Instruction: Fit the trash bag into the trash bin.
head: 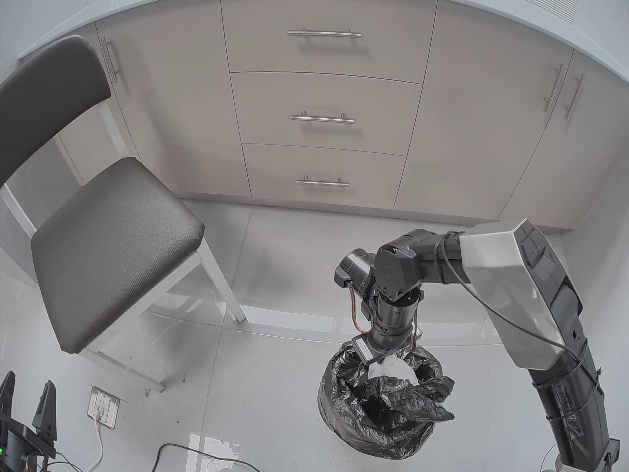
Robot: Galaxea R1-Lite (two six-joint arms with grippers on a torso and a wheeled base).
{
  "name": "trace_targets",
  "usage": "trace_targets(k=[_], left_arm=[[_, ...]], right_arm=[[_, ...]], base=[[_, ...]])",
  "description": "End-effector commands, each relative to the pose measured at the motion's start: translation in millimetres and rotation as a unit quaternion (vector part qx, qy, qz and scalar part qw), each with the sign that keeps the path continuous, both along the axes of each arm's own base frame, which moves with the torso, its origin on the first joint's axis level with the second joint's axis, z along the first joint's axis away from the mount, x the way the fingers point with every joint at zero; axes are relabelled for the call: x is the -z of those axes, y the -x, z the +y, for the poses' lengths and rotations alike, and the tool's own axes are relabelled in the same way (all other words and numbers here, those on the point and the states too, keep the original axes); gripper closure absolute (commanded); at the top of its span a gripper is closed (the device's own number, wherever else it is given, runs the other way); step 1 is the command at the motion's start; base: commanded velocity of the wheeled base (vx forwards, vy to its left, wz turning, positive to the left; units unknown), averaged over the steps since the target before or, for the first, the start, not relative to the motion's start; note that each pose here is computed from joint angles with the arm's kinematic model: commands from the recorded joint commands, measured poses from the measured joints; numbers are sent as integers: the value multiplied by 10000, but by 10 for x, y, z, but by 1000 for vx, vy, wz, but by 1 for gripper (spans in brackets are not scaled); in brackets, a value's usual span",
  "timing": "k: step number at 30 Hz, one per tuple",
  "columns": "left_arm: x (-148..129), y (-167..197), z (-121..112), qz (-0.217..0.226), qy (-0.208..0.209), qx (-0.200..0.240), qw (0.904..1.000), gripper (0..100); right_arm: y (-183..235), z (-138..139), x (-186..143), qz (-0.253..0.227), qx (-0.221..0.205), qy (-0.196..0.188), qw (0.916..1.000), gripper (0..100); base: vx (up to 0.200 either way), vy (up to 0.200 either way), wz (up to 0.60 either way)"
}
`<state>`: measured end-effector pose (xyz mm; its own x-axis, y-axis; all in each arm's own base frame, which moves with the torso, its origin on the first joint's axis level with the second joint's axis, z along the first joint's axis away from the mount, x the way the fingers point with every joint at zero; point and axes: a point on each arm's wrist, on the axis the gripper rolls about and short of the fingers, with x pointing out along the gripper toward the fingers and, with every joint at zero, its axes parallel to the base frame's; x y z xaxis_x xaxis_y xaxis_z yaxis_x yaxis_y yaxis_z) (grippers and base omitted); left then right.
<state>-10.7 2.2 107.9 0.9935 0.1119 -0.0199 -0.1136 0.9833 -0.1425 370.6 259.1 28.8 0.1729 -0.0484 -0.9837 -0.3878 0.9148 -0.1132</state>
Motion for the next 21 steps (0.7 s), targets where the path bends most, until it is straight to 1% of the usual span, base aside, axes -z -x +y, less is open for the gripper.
trace_targets(k=[1,4,8,11,13,15,18,20,21], left_arm=[[230,58,-7,-34,-304,-294,9991,0],[231,57,-8,-12,-356,-270,9990,0],[242,59,-13,27,-338,-116,9994,0],[244,62,-11,65,-322,-161,9993,0],[260,66,-6,133,-345,-265,9990,0],[261,67,-5,136,-261,-260,9992,0],[263,71,-5,157,-261,-175,9994,0],[270,103,2,-18,-257,35,9997,0],[278,119,3,-103,-256,56,9996,0]], right_arm=[[23,49,165,129,-53,118,9998,100],[27,54,172,131,-60,129,9998,100],[38,70,186,121,-79,169,9998,100],[47,77,186,106,-83,214,9997,100],[49,73,214,117,-79,289,9995,100],[46,75,311,189,-95,352,9992,100],[48,80,408,244,-94,430,9987,100],[52,84,476,268,-107,515,9983,100],[52,83,504,289,-108,539,9981,100]], base=[[0,0,0],[0,0,0],[0,0,0],[0,0,0],[0,0,0],[0,0,0],[0,0,0],[0,0,0],[0,0,0]])
